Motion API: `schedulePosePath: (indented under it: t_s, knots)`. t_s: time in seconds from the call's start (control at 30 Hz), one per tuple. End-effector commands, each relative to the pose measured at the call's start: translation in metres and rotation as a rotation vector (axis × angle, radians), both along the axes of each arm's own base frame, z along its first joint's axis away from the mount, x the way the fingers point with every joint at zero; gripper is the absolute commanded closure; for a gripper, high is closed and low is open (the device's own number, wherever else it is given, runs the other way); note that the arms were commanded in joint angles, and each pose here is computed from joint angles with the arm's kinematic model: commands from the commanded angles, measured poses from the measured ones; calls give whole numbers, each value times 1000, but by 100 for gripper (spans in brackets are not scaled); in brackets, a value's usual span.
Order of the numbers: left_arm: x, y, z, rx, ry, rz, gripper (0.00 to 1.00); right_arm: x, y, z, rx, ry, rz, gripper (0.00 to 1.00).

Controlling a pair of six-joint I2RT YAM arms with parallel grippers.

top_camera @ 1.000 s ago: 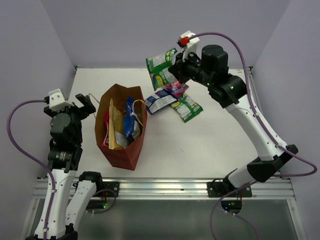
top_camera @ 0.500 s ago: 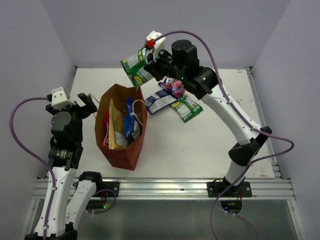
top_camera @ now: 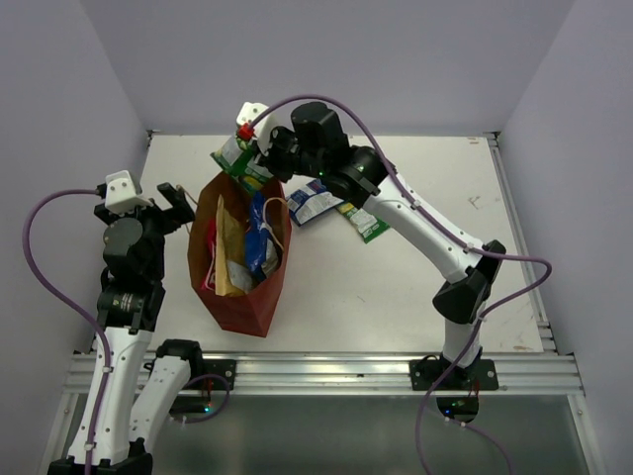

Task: Place the snacks into the paper bag
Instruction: Place the snack in the paper bag.

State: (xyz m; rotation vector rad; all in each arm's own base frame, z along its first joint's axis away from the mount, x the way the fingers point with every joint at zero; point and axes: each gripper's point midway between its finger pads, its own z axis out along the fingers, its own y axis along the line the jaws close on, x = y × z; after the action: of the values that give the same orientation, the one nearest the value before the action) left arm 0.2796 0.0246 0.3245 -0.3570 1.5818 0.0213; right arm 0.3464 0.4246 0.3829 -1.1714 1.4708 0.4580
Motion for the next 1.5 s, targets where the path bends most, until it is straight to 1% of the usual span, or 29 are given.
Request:
schedulePosePath:
  t_s: [0.0, 0.23, 0.43, 0.53, 0.67, 0.7, 0.77, 0.93, 1.03, 1.13, 1.23, 1.43, 1.47]
  knots:
    - [4, -5, 10, 7, -41, -24, 3, 2, 0, 32, 15, -139, 5, 100]
    - [4, -6, 8, 9, -36, -32, 3, 2, -4, 8, -72, -159, 16, 100]
    - [4, -6, 8, 10, -36, -33, 3, -9, -6, -5, -130, -142, 59, 100]
    - [4, -6, 8, 10, -36, -35, 3, -14, -5, -10, -148, -133, 82, 94]
    - [4, -7, 8, 10, -36, -36, 3, -19, -5, -15, -165, -120, 95, 88]
    - [5, -7, 8, 10, -36, -36, 3, -21, -5, -15, -166, -119, 100, 84]
    - [4, -7, 8, 10, -36, -38, 3, -24, -4, -15, -164, -116, 110, 80]
    - [4, -7, 9, 10, -39, -38, 3, -25, -7, -12, -149, -112, 95, 66]
    - [4, -7, 9, 10, -39, -38, 3, -23, -9, -9, -135, -116, 71, 61]
    - [4, -7, 9, 10, -39, -39, 3, -18, -16, 4, -96, -135, 16, 50]
    - [4, -7, 9, 10, -39, -39, 3, -15, -23, 11, -64, -132, -42, 43]
    - [4, -8, 8, 10, -38, -44, 3, -4, -66, 34, 11, -145, -280, 24]
    - [4, -8, 8, 9, -38, -44, 3, -4, -77, 34, 11, -146, -321, 18]
